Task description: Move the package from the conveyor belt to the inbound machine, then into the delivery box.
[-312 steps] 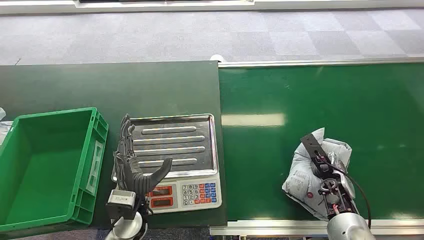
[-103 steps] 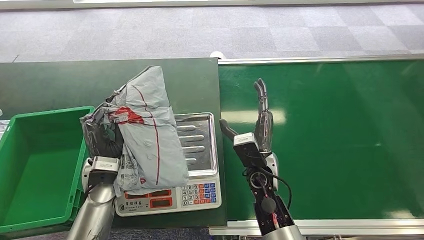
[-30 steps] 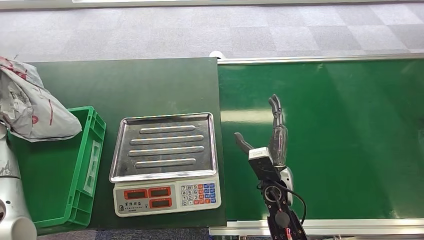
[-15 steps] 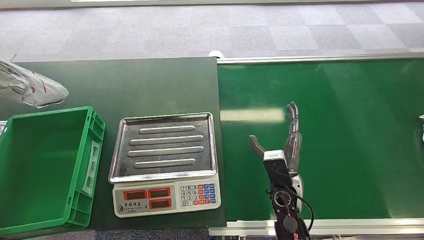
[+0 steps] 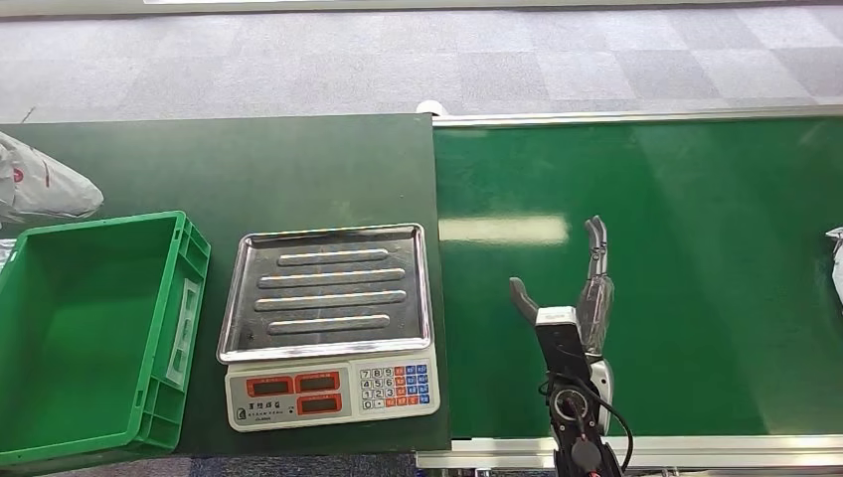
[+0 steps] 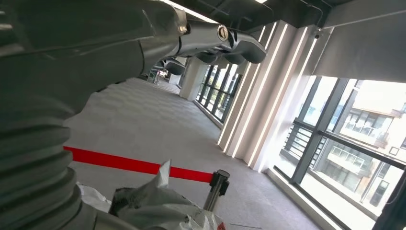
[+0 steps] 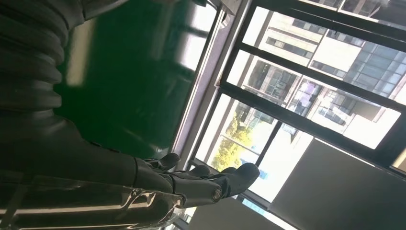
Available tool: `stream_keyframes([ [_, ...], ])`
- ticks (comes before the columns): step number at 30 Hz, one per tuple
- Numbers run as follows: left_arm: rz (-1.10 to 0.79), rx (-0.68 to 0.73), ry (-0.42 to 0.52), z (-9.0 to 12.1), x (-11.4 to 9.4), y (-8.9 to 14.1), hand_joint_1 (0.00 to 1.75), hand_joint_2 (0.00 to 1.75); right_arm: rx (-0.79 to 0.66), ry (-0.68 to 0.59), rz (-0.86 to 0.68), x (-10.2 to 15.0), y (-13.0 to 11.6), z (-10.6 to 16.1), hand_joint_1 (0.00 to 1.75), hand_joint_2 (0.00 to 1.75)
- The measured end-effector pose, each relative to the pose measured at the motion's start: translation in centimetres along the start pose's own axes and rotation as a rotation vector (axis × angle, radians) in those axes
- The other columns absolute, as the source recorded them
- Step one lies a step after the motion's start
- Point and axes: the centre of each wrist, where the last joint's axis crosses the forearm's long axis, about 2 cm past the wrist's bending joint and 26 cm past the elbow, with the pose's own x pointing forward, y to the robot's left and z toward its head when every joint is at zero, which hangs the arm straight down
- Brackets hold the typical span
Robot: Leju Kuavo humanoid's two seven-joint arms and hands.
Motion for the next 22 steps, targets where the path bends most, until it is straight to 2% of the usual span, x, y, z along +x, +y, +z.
stream_keyframes([
  [4, 0.006, -0.183, -0.036, -0.5, 0.3, 0.8, 0.00, 1.75, -0.028, 0.037, 0.015, -0.7, -1.0, 1.2, 0.00, 1.75],
  [9, 0.016, -0.416, -0.096, -0.9, -1.8, 3.5, 0.00, 1.75, -0.043, 0.053, 0.034, -1.1, -2.1, 1.9, 0.00, 1.75],
  [14, -0.034, -0.507, -0.133, -0.8, -5.7, 8.0, 0.00, 1.75, -0.052, 0.057, 0.051, -1.3, -2.6, 1.8, 0.00, 1.75],
  [19, -0.015, -0.591, -0.195, 1.8, -10.6, 11.9, 0.00, 1.75, -0.067, 0.066, 0.054, -1.5, -2.9, 1.7, 0.00, 1.75],
  [22, -0.058, -0.608, -0.197, 2.9, -11.9, 13.9, 0.00, 1.75, -0.073, 0.069, 0.055, -1.6, -3.0, 1.7, 0.00, 1.75],
])
